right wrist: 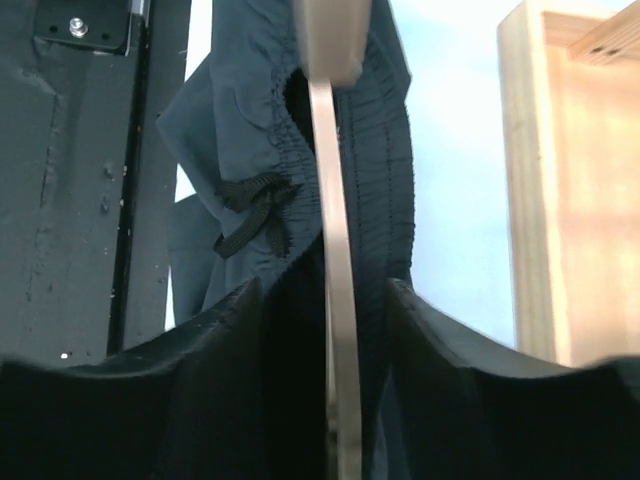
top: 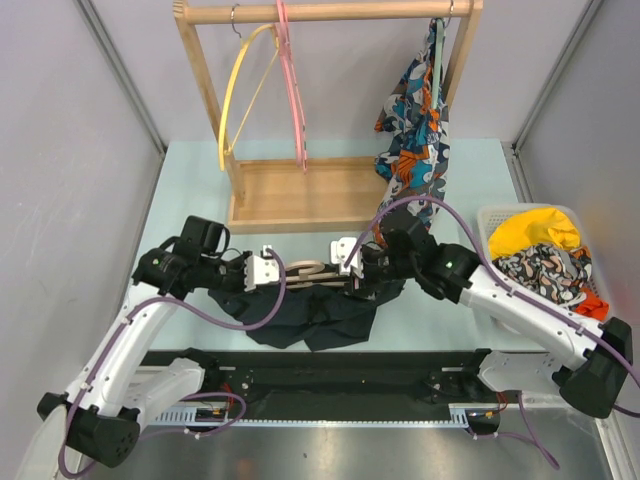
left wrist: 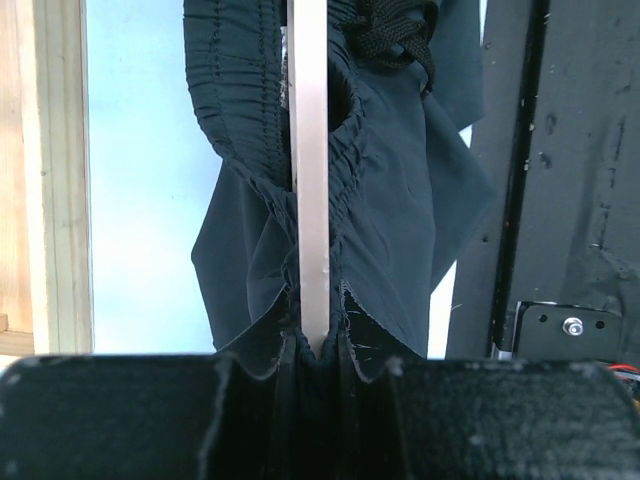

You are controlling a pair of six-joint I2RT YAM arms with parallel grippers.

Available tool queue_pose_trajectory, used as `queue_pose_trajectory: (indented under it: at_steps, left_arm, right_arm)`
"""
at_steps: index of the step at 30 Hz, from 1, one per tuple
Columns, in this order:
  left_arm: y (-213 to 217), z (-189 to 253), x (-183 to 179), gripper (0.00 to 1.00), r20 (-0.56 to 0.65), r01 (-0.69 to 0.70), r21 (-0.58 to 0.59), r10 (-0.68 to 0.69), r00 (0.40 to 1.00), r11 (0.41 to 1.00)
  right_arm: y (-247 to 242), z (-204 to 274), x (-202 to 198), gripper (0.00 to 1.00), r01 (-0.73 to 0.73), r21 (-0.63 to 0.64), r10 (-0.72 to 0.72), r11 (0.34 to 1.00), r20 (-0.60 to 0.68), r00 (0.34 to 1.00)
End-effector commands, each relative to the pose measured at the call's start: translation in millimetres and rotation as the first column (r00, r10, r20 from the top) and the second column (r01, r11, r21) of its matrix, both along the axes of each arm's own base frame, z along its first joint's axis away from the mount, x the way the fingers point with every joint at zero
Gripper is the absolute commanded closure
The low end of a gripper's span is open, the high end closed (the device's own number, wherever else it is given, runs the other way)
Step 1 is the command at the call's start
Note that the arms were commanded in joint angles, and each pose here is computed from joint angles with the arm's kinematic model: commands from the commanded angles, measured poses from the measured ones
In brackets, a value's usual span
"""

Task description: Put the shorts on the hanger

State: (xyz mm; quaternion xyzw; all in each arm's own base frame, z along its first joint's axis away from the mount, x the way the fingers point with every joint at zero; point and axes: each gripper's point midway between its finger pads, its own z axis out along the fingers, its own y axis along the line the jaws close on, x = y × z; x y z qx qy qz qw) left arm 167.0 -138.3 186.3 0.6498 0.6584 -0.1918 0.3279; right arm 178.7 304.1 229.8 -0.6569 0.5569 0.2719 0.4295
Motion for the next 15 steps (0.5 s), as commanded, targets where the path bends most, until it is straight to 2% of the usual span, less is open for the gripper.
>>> queue_pose_trajectory:
  at_steps: [1,2,3,5,6,7,11,12,15]
  left_arm:
    - [-13,30,-12,0.99,0.082,0.087,-0.101,-0.078,0.994,0.991]
    - [-14,31,-14,0.99,0.089,0.096,-0.11,-0.087,0.992,0.989]
    - [-14,32,-15,0.99,0.095,0.101,-0.114,-0.091,0.991,0.988]
    - [-14,33,-17,0.99,0.102,0.103,-0.117,-0.091,0.991,0.988]
    - [-14,33,-17,0.99,0.102,0.103,-0.115,-0.092,0.991,0.988]
    - [-13,32,-18,0.98,0.099,0.104,-0.111,-0.093,0.991,0.988]
    - [-10,31,-21,0.84,0.097,0.109,-0.098,-0.099,0.99,0.989]
    - [-10,31,-21,0.76,0.103,0.109,-0.097,-0.099,0.99,0.989]
    - [-9,35,-22,0.67,0.124,0.109,-0.099,-0.096,0.988,0.989]
  right_arm:
    - [14,22,2,0.5,-0.048,0.053,0.045,0.997,0.059,0.997]
    - [13,21,1,0.54,-0.054,0.049,0.051,0.997,0.055,0.997]
    - [13,20,0,0.63,-0.057,0.046,0.055,0.997,0.053,0.997]
    - [12,19,-2,0.76,-0.062,0.039,0.06,0.997,0.049,0.997]
    - [10,21,-3,0.94,-0.061,0.04,0.059,0.997,0.052,0.997]
    - [9,22,-3,1.0,-0.055,0.04,0.053,0.998,0.051,0.997]
    - [-1,31,-5,1.0,-0.024,0.053,0.021,0.998,0.057,0.998]
    - [-4,34,-5,1.0,-0.017,0.058,0.014,0.998,0.057,0.998]
    - [-17,40,-9,1.0,0.019,0.058,-0.021,0.998,0.039,0.999]
